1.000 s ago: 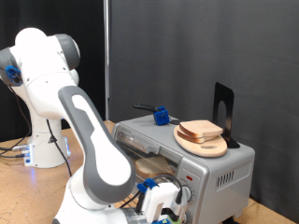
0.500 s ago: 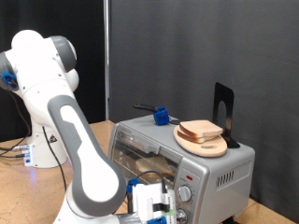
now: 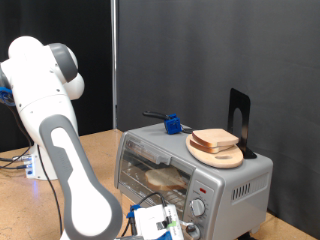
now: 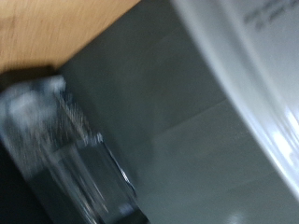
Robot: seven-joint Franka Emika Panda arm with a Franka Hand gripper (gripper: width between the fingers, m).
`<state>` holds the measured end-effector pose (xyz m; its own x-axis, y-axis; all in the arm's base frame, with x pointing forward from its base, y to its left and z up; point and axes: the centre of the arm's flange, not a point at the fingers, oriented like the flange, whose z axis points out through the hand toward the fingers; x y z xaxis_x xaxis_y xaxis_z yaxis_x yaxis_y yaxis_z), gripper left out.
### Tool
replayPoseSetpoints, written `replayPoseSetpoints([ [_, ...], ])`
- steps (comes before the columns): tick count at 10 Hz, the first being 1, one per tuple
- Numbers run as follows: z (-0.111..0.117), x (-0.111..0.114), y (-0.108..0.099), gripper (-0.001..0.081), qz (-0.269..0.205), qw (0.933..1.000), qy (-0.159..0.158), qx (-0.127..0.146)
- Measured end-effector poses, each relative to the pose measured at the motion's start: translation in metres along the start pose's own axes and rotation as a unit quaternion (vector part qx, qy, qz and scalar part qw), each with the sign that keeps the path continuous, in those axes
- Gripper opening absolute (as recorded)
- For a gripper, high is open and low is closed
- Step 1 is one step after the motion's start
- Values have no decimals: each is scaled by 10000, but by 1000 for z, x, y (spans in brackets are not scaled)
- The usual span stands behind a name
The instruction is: Make a piece of toast with the oven
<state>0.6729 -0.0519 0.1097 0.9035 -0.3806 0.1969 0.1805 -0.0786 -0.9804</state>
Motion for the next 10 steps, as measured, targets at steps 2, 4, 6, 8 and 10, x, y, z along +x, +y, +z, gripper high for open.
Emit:
replayPoseSetpoints([
  [2, -6, -1, -9, 682, 1073, 9934, -294, -292],
  [4, -6, -3, -5, 682, 908, 9951, -283, -266],
  [6, -3, 0, -7, 682, 54, 9999, 92, 39],
  [8, -4, 1, -3, 682, -855, 9940, 557, 394],
  [10, -5, -2, 1, 682, -309, 9987, 344, 220],
])
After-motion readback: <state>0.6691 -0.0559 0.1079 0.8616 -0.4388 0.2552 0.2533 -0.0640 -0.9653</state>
